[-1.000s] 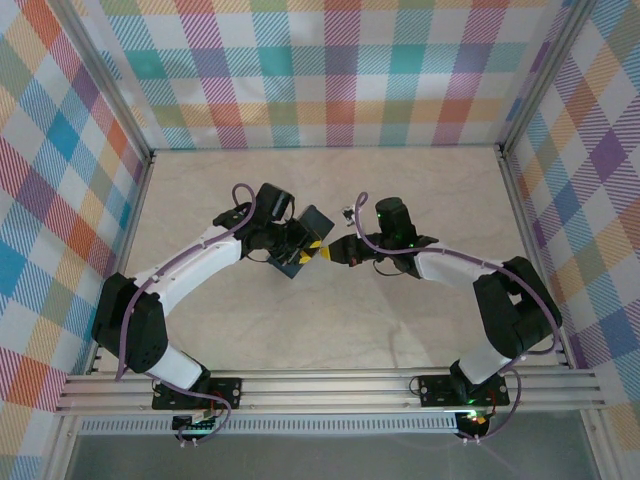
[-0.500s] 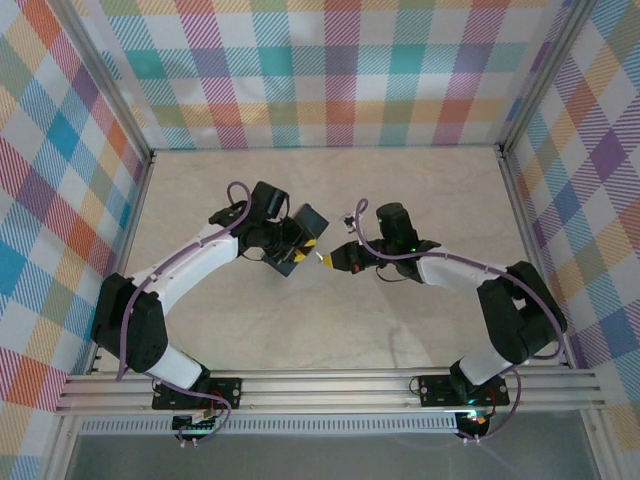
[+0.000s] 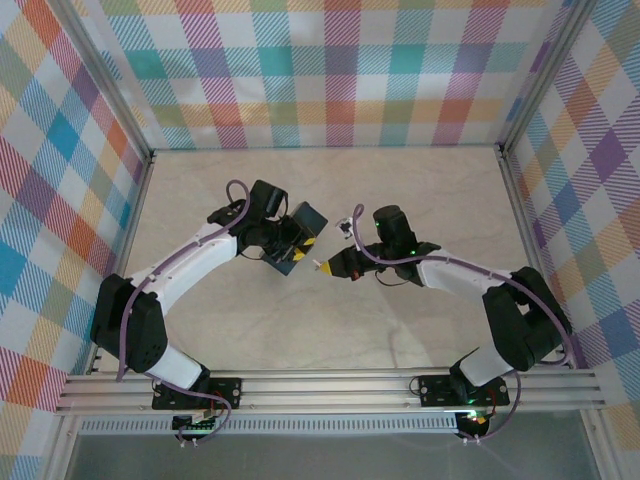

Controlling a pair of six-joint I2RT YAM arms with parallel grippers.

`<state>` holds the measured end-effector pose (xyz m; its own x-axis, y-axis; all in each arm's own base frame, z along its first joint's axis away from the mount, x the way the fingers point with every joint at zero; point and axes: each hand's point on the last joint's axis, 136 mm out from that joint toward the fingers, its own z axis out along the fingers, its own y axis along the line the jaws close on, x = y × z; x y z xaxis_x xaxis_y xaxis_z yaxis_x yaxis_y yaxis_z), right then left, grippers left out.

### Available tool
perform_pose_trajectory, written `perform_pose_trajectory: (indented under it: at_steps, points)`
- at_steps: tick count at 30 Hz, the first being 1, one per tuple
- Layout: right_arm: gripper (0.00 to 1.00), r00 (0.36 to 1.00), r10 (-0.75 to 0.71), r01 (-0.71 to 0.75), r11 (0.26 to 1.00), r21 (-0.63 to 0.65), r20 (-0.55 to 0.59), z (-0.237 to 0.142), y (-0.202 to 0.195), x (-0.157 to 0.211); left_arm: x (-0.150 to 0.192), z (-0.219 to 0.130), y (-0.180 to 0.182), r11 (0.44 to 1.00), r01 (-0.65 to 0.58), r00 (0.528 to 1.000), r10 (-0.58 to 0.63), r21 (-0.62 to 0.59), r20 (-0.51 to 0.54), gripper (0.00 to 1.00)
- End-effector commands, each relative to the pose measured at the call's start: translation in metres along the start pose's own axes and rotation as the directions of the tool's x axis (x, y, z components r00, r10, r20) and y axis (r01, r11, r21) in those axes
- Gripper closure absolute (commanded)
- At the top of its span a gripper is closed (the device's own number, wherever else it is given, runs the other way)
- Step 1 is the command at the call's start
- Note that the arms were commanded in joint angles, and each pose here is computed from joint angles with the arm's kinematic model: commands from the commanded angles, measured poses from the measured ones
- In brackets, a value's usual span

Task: Unlock a padlock with a key

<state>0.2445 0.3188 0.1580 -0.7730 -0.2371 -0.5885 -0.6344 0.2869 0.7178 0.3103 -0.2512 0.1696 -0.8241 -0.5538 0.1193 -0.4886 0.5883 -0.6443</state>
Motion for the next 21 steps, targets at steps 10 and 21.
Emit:
perform_pose_trajectory:
  at_steps: [10, 21]
  points:
    - [1.0, 0.997, -0.058, 0.058, 0.998, -0.014, 0.047, 0.002, 0.009, -0.028, 0.014, -0.022, -0.024, 0.994, -0.065, 0.998, 0.066, 0.089, -0.009, 0.91]
    - [1.0, 0.998, -0.048, 0.048, 0.999, -0.004, 0.042, 0.007, 0.001, -0.033, 0.015, -0.025, -0.027, 0.992, -0.075, 0.997, 0.076, 0.097, -0.008, 0.91]
